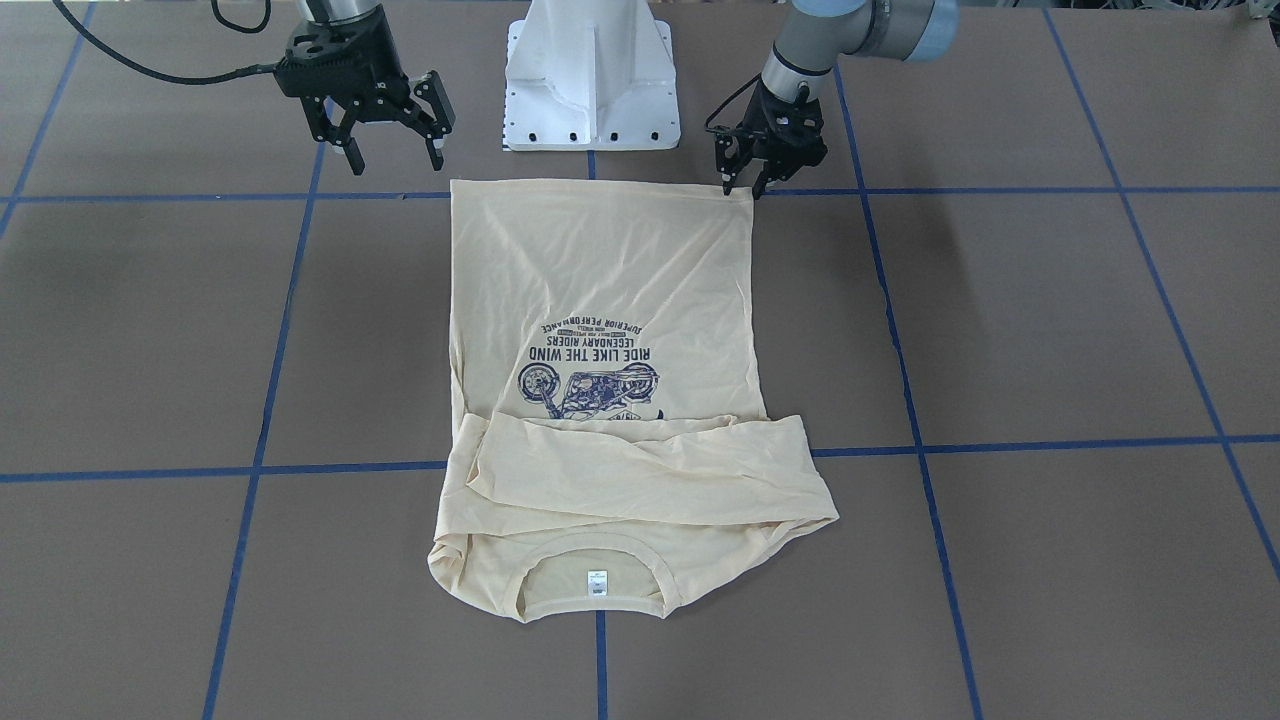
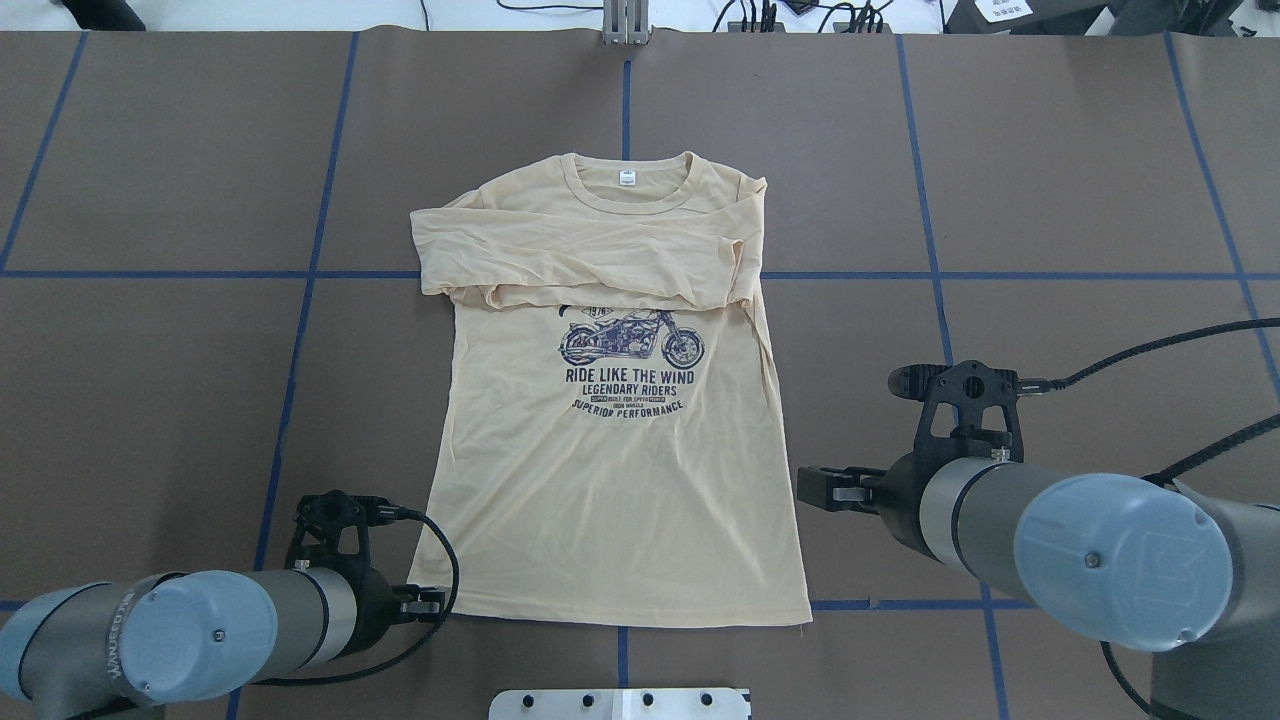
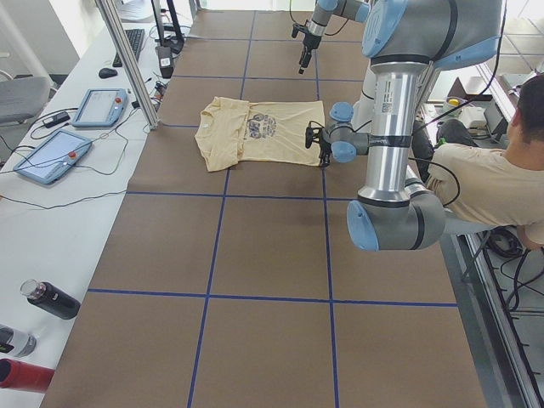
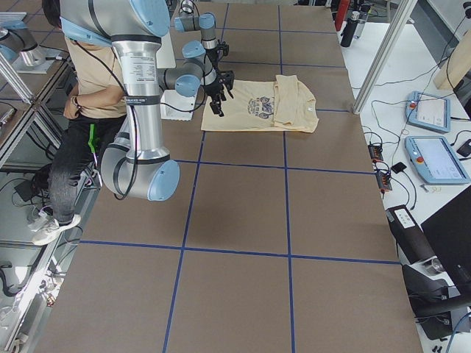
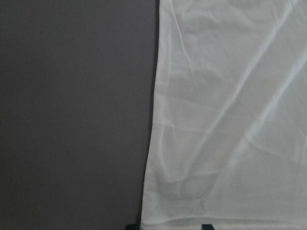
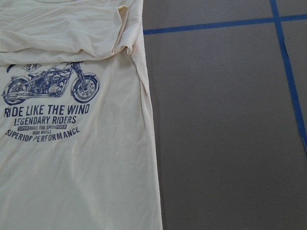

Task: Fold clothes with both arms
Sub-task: 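Move both grippers to the hem corners nearest the robot and grasp them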

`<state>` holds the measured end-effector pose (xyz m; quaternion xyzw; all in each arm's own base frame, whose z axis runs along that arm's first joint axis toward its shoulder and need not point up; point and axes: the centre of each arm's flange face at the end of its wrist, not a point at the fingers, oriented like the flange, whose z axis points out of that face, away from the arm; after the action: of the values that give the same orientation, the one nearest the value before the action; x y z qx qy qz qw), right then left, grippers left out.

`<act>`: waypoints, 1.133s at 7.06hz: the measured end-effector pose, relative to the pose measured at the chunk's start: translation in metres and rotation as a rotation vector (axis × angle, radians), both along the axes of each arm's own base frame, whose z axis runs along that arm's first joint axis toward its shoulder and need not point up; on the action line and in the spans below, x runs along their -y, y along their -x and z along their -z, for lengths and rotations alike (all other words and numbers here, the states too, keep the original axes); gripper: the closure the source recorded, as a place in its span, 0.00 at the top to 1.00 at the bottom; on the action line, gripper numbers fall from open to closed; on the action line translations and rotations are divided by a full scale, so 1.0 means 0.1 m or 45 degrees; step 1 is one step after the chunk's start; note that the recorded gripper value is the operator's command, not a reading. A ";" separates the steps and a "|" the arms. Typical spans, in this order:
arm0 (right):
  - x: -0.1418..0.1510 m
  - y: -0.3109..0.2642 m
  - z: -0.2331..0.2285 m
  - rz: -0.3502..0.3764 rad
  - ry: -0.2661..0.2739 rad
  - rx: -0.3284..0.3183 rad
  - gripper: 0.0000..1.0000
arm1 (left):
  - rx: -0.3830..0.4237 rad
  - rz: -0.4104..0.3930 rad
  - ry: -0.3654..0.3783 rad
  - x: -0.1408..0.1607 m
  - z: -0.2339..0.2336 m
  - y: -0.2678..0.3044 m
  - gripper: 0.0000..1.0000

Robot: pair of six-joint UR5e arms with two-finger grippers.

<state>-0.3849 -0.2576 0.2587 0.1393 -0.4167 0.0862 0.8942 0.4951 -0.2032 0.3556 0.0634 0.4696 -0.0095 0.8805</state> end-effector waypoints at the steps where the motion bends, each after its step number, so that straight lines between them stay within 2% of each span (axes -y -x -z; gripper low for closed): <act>1: 0.00 0.00 0.00 0.000 0.000 0.000 1.00 | -0.002 -0.001 0.005 -0.01 0.01 0.00 0.00; 5: -0.10 0.15 -0.08 -0.003 0.002 -0.018 0.98 | -0.048 0.002 0.005 -0.03 0.20 0.11 0.00; 6: -0.23 0.33 -0.16 -0.026 -0.008 -0.033 0.86 | -0.062 0.001 0.005 -0.03 0.26 0.14 0.00; 7: -0.40 0.54 -0.26 -0.054 -0.018 -0.040 0.68 | -0.068 0.001 0.005 -0.03 0.28 0.15 0.00; 8: -0.56 0.75 -0.39 -0.080 -0.023 -0.048 0.57 | -0.069 0.000 0.006 -0.04 0.28 0.15 0.00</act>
<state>-0.4595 -0.2012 0.2974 0.1619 -0.3959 0.1080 0.8975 0.4800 -0.1995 0.3271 0.0610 0.4933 -0.0123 0.8676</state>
